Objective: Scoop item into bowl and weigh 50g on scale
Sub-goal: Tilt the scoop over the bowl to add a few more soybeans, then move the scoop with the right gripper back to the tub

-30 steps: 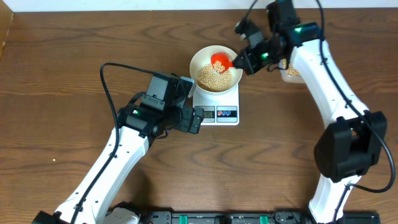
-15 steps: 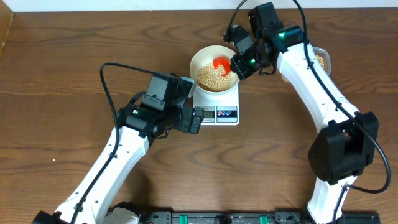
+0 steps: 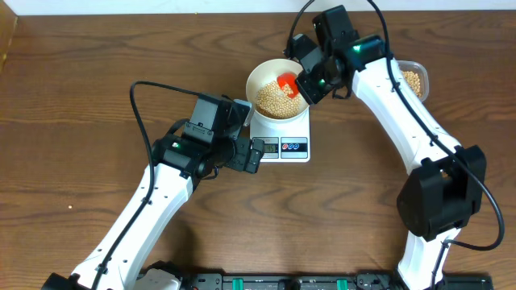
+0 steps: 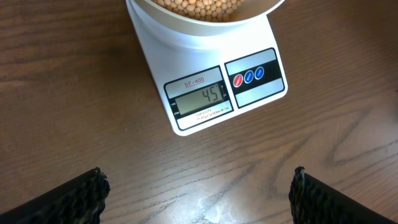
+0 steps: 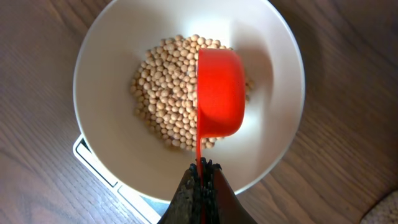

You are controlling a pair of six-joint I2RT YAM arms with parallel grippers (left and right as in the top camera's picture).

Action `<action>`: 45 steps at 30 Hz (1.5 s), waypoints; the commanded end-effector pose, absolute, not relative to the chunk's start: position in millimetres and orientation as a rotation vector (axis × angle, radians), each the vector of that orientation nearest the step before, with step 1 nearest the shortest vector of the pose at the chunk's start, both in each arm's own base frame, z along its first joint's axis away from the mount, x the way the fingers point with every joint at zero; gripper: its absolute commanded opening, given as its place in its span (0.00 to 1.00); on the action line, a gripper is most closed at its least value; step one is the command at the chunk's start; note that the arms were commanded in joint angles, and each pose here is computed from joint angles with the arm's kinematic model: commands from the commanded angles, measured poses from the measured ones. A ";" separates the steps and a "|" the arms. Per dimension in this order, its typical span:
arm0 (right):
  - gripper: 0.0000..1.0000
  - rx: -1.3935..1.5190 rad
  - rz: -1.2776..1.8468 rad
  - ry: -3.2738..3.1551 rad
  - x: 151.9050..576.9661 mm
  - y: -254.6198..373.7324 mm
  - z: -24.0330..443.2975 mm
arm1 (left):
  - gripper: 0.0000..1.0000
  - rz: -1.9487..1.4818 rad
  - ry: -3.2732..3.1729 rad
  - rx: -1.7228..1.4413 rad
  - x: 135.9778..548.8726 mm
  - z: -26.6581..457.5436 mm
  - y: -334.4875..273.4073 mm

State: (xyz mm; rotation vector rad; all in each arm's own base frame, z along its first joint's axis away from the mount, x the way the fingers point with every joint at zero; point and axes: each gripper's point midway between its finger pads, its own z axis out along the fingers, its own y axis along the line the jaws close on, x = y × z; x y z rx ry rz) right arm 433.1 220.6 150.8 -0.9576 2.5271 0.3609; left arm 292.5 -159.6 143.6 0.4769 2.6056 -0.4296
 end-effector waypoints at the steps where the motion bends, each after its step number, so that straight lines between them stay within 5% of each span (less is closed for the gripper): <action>1: 0.01 -0.938 0.356 2.477 439.7 218.4 171.1 | 0.95 -0.411 2.614 0.490 292.5 139.9 -158.5; 24: 0.01 -0.758 0.966 2.373 440.2 201.6 207.7 | 0.95 -0.411 2.614 0.490 292.4 139.9 -158.5; 45: 0.01 -0.740 0.986 2.364 442.3 196.0 210.1 | 0.95 -0.411 2.614 0.490 292.4 139.9 -158.5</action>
